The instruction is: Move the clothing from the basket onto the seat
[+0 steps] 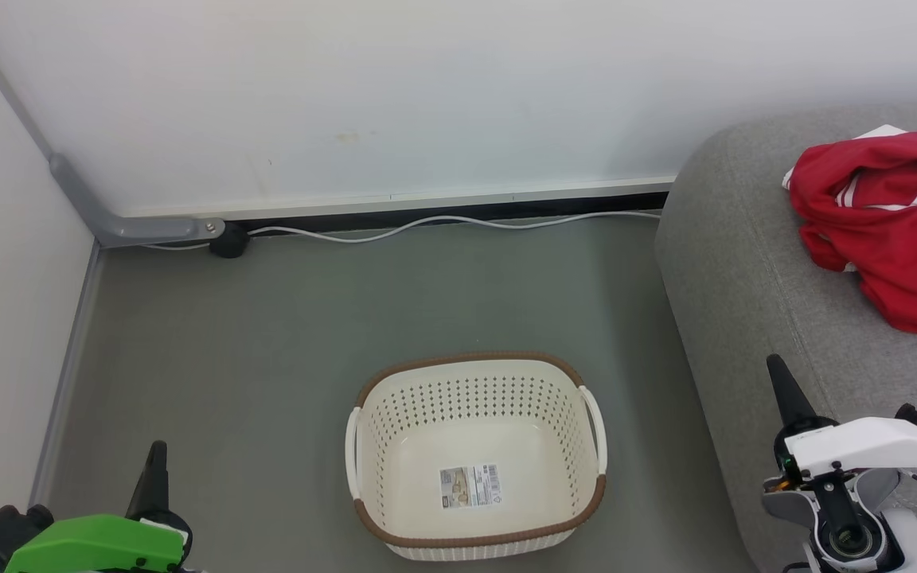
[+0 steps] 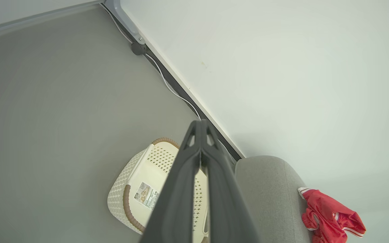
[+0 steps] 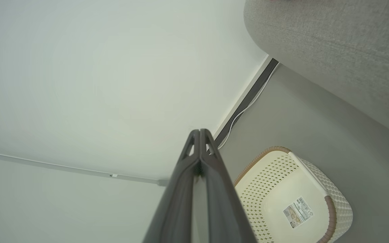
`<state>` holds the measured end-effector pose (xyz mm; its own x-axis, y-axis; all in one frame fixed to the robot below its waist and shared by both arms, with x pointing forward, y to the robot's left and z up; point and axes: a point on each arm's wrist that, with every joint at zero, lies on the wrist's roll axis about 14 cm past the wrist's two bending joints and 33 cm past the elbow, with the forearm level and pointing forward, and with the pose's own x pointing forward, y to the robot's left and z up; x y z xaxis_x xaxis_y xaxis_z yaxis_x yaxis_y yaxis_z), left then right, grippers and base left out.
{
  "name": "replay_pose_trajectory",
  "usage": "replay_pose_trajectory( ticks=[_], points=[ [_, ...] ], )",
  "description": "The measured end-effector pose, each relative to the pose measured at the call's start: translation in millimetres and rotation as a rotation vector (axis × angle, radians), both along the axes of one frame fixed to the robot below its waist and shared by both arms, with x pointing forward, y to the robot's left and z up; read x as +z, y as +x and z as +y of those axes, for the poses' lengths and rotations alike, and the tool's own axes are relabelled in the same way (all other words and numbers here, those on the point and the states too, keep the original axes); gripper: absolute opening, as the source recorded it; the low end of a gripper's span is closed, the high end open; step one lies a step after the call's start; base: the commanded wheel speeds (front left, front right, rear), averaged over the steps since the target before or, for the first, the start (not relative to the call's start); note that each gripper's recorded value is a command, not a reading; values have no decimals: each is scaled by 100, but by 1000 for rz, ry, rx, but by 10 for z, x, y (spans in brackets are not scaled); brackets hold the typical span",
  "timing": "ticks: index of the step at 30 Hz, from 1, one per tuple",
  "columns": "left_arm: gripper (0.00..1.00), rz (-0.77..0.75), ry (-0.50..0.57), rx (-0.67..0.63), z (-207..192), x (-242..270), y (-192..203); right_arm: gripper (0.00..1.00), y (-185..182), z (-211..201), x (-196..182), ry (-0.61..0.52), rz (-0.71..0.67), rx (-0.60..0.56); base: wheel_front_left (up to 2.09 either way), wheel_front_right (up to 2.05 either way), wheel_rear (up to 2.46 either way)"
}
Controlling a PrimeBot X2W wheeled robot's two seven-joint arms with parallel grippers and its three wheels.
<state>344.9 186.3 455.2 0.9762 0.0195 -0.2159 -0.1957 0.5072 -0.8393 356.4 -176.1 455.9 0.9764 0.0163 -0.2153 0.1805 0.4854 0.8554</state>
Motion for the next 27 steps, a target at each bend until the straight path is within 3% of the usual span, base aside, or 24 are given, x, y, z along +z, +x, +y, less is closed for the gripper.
replay_pose_trajectory(
  ticks=[27],
  points=[
    [0, -69, -385, 28, -1, 154, 176, 0, 108, -201, 169, 361, -74, -88, 0, 0, 0]
  ],
)
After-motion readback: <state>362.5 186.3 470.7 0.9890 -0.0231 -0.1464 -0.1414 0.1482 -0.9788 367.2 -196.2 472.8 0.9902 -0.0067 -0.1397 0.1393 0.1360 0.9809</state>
